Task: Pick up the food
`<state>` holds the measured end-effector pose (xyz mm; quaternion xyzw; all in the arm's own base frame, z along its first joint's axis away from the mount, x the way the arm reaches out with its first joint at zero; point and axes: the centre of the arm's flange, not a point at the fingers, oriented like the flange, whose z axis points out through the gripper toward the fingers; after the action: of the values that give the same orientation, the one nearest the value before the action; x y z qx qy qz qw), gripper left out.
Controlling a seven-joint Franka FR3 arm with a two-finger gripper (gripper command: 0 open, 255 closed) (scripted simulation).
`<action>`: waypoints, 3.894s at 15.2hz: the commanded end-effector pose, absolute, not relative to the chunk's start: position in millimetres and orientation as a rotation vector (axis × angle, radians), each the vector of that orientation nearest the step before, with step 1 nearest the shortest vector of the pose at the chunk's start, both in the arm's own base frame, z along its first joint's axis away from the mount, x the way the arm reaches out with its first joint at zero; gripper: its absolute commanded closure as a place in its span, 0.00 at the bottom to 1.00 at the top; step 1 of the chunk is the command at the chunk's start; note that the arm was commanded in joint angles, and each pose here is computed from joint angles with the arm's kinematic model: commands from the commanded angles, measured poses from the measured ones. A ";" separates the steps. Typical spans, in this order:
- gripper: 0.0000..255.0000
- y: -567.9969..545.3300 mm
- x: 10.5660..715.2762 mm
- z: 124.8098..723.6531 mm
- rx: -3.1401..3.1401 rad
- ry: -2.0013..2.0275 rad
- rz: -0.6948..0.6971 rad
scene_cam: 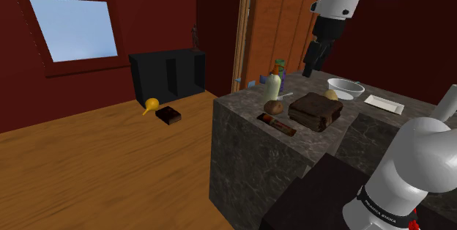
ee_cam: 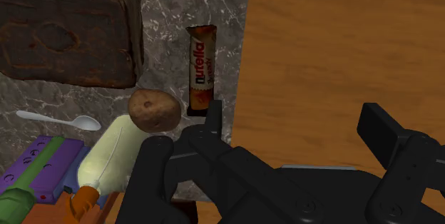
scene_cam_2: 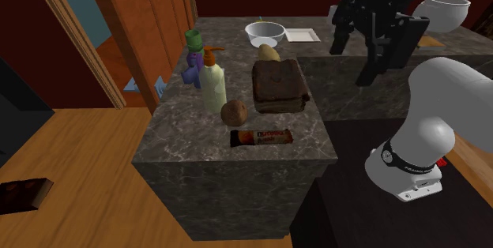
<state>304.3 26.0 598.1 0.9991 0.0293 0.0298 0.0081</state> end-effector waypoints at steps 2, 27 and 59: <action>0.00 21.5 310.1 586.9 3.124 0.087 0.089; 0.00 -80.0 428.4 316.7 3.150 -0.005 -0.011; 1.00 -80.0 428.4 366.4 3.150 -0.005 -0.011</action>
<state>427.4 -80.6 360.9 1.0000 -0.0015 -0.0034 -0.0040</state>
